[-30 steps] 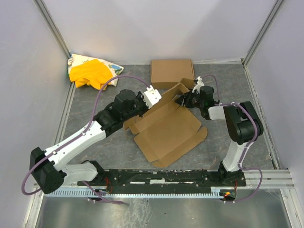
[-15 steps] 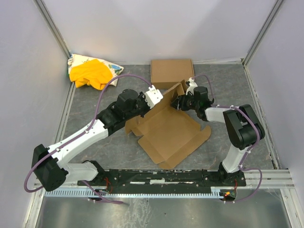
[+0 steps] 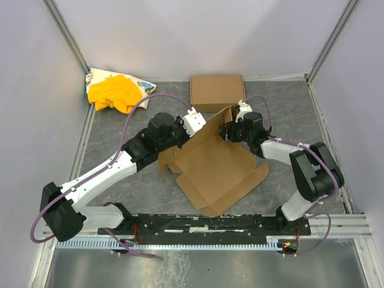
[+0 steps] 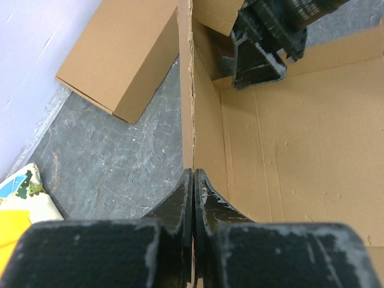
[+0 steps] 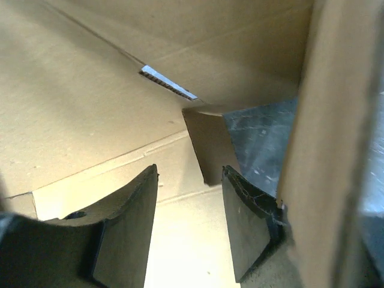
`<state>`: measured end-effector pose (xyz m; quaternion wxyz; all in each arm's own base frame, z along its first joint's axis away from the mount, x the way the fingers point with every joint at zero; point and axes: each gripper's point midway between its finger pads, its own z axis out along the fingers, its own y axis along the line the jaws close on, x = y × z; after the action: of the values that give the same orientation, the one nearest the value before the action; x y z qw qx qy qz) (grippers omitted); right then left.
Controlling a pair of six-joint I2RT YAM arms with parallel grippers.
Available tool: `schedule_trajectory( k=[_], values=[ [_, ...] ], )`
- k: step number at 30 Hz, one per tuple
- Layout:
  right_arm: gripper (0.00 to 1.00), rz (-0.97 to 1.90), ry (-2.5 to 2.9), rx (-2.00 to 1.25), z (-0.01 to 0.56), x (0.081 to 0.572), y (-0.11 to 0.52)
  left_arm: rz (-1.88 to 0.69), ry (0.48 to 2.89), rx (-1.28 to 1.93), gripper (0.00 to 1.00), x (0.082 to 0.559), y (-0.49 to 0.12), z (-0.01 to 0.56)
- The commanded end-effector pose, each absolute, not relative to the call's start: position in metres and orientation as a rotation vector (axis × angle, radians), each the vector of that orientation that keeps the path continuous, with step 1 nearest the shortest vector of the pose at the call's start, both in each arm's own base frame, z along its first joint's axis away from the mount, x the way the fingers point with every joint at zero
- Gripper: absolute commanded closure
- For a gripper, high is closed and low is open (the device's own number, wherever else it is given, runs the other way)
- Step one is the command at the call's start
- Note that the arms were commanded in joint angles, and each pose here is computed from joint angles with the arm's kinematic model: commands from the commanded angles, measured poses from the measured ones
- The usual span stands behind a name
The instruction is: Fold the paper box
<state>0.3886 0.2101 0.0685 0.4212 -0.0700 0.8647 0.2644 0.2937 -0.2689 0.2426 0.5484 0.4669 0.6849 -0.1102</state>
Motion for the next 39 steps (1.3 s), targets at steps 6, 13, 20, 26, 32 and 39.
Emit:
schedule_trajectory(
  k=[6, 13, 20, 26, 32, 39],
  values=[
    [0.55, 0.367, 1.957, 0.082, 0.128, 0.378, 0.142, -0.305, 1.560, 1.042, 0.97, 0.296, -0.276, 0.271],
    [0.98, 0.326, 2.118, 0.095, 0.087, 0.353, 0.133, -0.306, 1.560, 1.044, 0.97, 0.296, -0.276, 0.270],
    [0.98, 0.395, 2.146, 0.117, 0.064, 0.334, 0.137, -0.305, 1.566, 1.048, 0.97, 0.296, -0.276, 0.268],
    [0.98, 0.256, 2.229, 0.266, 0.034, 0.337, 0.116, -0.305, 1.565, 1.047, 0.97, 0.296, -0.276, 0.269],
    [0.98, 0.219, 2.376, 0.337, -0.008, 0.338, 0.119, -0.303, 1.563, 1.046, 0.97, 0.295, -0.275, 0.269],
    [0.94, 0.419, 2.300, 0.306, 0.002, 0.341, 0.142, -0.296, 1.566, 1.046, 0.97, 0.296, -0.274, 0.268]
  ],
)
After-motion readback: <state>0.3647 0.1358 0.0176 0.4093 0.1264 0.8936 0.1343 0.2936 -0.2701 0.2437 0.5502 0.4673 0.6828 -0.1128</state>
